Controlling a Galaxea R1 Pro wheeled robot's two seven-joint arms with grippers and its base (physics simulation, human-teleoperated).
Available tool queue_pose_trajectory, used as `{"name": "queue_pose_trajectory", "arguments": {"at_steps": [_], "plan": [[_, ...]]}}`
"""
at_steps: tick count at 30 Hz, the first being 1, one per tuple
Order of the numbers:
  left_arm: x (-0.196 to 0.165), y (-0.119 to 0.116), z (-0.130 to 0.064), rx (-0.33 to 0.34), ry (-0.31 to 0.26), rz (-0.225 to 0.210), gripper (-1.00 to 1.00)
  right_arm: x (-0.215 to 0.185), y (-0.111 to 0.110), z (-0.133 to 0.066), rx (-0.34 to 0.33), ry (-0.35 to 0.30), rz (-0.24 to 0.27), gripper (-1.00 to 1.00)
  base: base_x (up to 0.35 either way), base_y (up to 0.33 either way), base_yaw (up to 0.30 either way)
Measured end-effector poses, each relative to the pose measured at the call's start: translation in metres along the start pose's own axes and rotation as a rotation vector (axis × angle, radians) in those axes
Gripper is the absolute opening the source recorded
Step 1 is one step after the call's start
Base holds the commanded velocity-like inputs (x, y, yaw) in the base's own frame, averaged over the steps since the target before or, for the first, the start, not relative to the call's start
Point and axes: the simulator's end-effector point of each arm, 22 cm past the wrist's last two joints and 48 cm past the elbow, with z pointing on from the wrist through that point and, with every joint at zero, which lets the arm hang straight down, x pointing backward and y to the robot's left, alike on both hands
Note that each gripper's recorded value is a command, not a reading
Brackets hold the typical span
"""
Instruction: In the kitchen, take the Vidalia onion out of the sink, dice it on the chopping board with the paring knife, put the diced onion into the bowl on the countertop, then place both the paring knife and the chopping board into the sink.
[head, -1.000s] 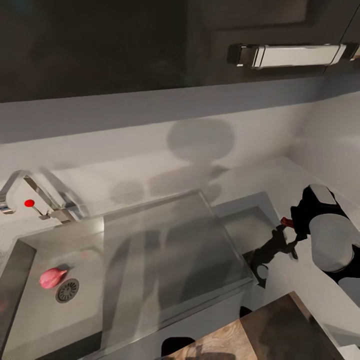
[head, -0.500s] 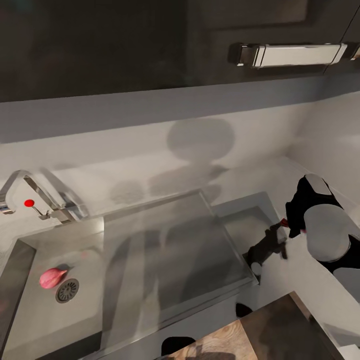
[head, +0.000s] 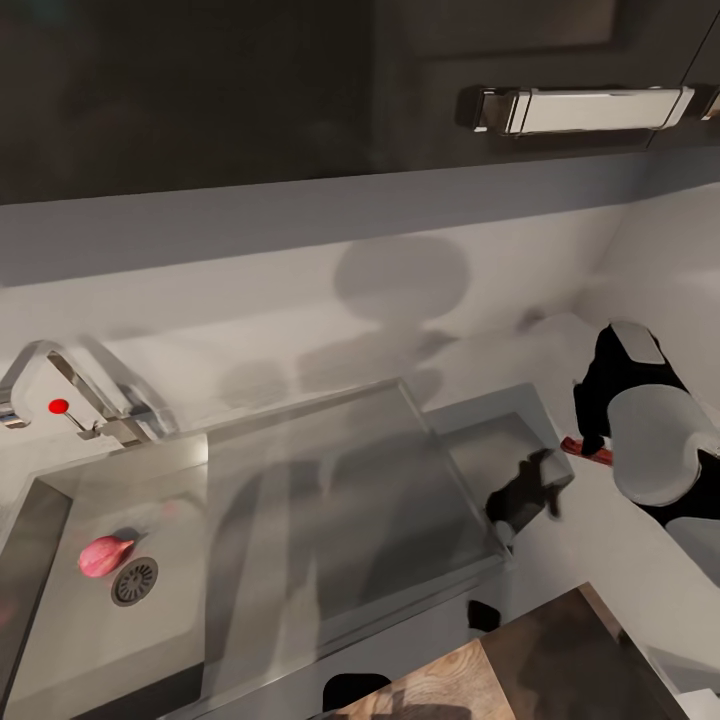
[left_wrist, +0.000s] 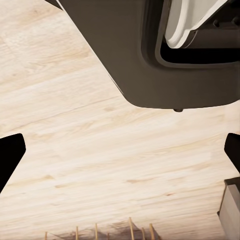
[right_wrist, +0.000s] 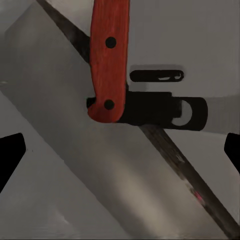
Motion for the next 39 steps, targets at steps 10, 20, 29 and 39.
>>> {"name": "queue_pose_trajectory", "arguments": {"at_steps": [10,20,29,39], "plan": [[0.0,-0.001,0.0,0.001,0.0,-0.001,1.0,0.008,0.009,-0.011,-0.035,0.003,-0.001,1.0,0.0,0.0,0.0],[0.002,-0.009,0.0,0.011,0.004,-0.001,1.0,-0.008,0.01,-0.011,-0.037,-0.018,0.015,1.0,0.0,0.0,0.0],[0.002,-0.01,0.0,0.013,0.005,-0.002,1.0,-0.041,0.013,-0.01,-0.039,-0.045,0.053,1.0,0.0,0.0,0.0],[0.004,-0.01,0.0,0.013,0.009,-0.002,1.0,-0.043,0.012,-0.005,-0.031,-0.048,0.051,1.0,0.0,0.0,0.024]]}}
